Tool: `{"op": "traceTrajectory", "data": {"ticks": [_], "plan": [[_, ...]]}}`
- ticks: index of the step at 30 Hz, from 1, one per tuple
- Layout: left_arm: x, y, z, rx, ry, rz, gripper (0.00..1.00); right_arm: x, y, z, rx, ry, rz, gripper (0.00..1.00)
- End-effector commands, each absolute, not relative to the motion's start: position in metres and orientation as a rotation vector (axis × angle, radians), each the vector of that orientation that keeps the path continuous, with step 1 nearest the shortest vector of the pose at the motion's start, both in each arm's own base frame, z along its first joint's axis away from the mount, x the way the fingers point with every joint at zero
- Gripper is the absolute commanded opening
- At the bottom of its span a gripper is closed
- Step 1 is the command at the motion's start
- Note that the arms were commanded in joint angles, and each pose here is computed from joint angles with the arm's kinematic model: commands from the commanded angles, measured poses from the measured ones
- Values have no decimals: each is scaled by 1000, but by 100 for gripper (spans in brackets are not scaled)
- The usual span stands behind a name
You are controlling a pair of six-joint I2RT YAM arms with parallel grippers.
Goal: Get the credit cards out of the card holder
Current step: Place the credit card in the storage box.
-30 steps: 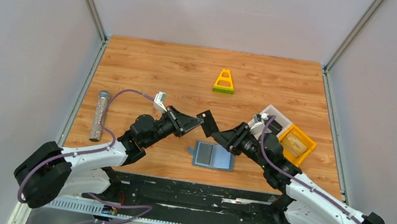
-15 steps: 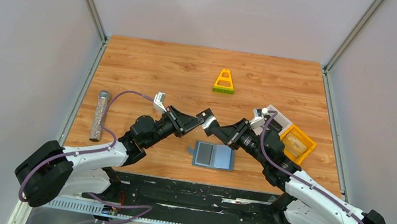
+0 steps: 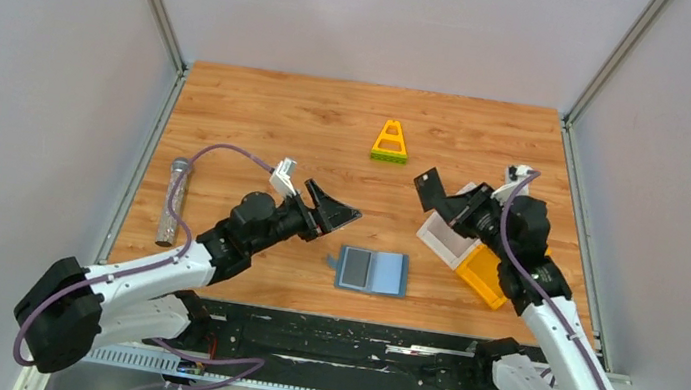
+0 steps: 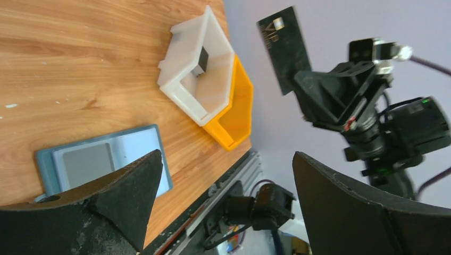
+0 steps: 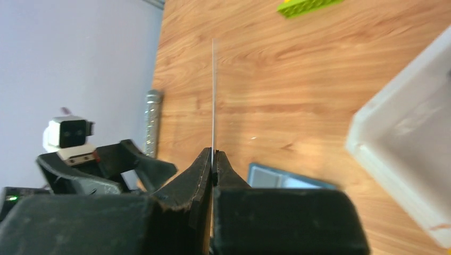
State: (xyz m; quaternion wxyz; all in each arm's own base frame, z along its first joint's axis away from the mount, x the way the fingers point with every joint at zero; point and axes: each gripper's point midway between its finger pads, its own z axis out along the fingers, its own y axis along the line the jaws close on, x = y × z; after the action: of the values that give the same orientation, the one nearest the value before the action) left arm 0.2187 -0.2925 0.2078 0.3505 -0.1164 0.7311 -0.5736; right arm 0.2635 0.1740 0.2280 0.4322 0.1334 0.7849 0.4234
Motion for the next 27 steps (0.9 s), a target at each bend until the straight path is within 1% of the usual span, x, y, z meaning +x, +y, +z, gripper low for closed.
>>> {"op": "traceTrajectory", "data": {"ticks": [1,2,3,4,5,6,7,11,18,27], "plan": [[215,-285,198,-77,2045,-1228,100,259,140,225,198,2085,876,0],[217,-285,209,-48,2033,-1208,100,263,130,222,213,2108,828,0],[214,-278,198,-4,2082,-1130,100,265,121,218,230,2138,790,0],[215,-276,207,20,2071,-1109,100,267,112,214,254,2167,770,0],[214,-268,199,55,2101,-1035,100,269,106,211,267,2189,765,0],[214,-264,208,72,2083,-1018,100,271,100,208,285,2209,768,0],[214,-257,203,104,2100,-956,100,273,95,204,305,2234,776,0],[214,-239,213,167,2075,-847,100,280,73,193,375,2310,799,0],[209,-220,218,217,2044,-764,100,291,52,172,444,2440,732,0],[206,-206,217,216,2027,-714,100,322,46,155,530,2466,768,0]]}}
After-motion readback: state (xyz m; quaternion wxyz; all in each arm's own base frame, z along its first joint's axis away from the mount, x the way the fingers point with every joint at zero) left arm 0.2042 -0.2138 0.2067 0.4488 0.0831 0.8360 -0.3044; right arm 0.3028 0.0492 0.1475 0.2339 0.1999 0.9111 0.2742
